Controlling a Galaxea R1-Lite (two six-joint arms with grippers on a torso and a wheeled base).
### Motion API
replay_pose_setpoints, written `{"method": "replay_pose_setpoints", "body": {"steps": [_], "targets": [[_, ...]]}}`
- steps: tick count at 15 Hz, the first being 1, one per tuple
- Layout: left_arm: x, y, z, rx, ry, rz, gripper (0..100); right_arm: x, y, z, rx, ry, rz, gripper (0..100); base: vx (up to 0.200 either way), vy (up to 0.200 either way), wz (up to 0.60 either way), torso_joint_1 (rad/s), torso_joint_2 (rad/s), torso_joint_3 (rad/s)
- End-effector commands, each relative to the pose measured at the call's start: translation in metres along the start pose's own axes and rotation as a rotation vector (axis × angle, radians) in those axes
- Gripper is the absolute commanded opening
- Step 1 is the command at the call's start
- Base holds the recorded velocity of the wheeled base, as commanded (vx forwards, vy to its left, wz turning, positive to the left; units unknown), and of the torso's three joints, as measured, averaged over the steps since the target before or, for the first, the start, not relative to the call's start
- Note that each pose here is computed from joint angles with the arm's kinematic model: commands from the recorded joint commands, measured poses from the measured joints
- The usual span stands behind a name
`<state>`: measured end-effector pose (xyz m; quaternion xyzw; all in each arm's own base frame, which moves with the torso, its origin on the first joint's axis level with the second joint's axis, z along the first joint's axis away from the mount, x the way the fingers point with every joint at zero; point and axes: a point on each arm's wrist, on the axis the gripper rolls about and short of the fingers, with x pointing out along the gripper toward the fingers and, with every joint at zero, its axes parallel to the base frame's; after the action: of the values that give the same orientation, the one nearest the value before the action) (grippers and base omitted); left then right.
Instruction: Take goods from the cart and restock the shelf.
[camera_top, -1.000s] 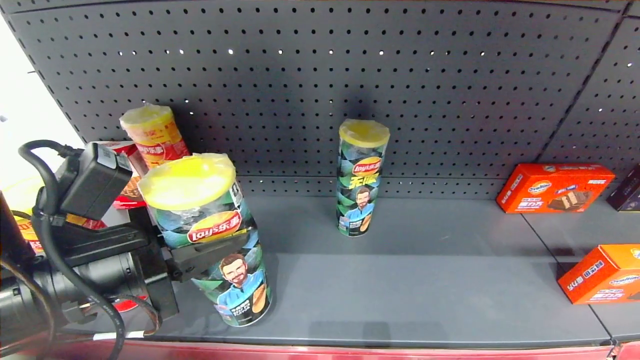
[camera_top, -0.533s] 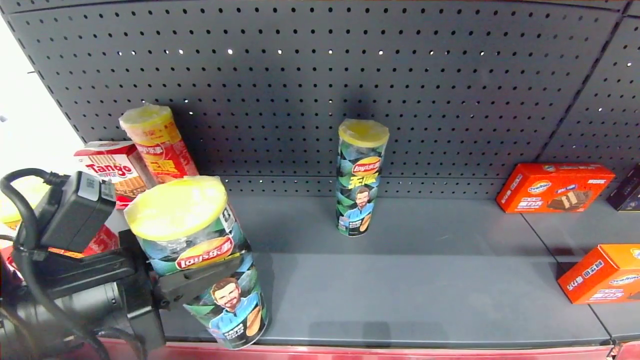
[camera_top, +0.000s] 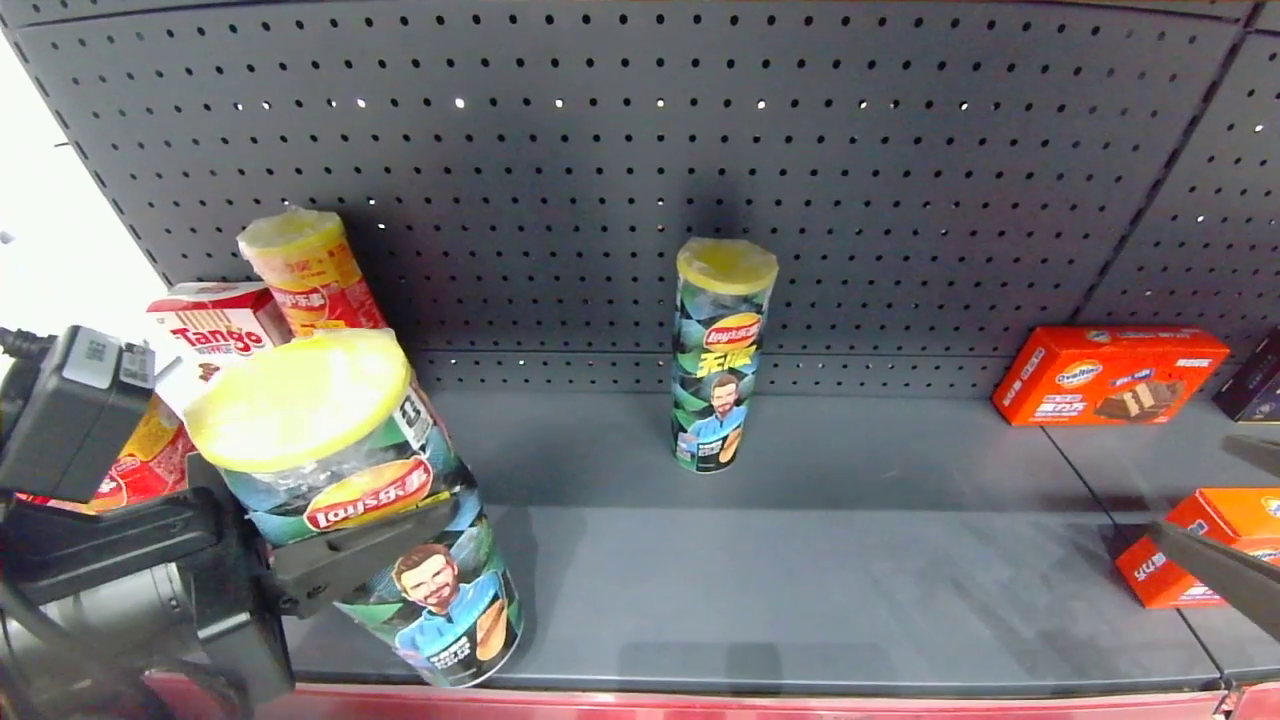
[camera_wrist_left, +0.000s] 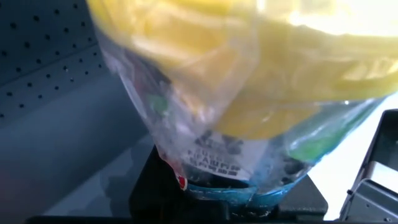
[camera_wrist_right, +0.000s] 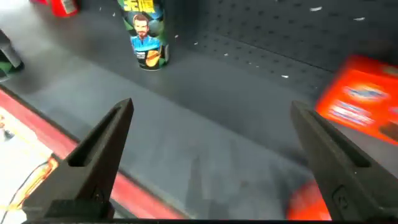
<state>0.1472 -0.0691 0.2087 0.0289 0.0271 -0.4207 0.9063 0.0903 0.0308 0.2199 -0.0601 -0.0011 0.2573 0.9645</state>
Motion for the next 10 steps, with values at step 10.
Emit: {"method": "replay_pose_setpoints", "body": {"steps": [10], "targets": [[0.026,0.016,0.013,0.002,-0.004,0.006,0,0.153,-0.025,0.012,0.056,0.110,0.172,100,0.000,0.000,0.00,0.000,0.00,0.000]]}}
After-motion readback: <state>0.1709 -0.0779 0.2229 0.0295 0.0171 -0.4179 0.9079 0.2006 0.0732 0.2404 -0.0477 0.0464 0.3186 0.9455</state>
